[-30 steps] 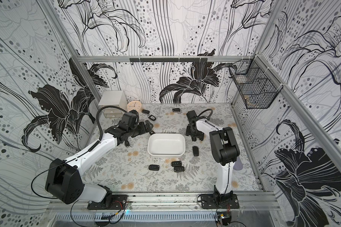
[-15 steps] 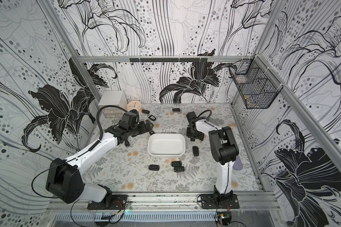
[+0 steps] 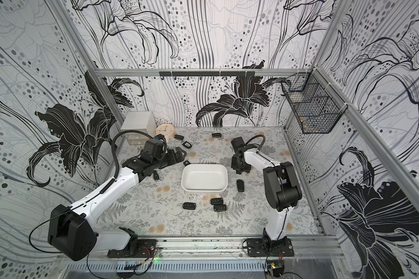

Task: Place the car key into the storage box
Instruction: Pick up the car key from the center of the board, then place the car key in the storage box.

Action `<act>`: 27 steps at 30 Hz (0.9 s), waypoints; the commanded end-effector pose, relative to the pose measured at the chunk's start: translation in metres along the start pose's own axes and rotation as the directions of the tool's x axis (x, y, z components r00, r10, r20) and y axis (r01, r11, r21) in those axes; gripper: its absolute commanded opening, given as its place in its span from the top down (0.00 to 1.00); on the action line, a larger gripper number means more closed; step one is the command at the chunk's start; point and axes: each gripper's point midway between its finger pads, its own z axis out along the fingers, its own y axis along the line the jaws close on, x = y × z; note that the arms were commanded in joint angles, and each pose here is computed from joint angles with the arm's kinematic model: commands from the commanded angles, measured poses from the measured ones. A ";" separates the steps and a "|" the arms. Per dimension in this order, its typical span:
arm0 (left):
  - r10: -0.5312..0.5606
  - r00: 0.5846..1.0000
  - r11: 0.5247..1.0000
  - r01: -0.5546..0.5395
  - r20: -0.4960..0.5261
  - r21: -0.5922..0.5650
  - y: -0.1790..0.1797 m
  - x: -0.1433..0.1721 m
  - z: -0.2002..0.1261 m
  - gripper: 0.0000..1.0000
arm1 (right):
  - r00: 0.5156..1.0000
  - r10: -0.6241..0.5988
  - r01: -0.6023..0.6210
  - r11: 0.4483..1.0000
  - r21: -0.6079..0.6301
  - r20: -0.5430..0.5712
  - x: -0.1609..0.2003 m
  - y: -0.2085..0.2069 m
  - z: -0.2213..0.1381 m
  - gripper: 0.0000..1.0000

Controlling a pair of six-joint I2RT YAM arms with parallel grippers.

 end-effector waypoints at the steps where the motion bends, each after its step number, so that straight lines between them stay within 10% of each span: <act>1: 0.003 1.000 0.999 -0.003 0.010 0.036 -0.004 0.003 -0.006 0.01 | 0.999 -0.009 0.010 1.000 -0.017 0.038 0.006 0.017 -0.034 0.66; 27: -0.007 0.998 1.000 0.006 0.060 0.012 0.017 0.020 -0.049 0.00 | 0.989 -0.144 0.145 0.989 0.030 -0.017 0.046 0.100 0.013 0.66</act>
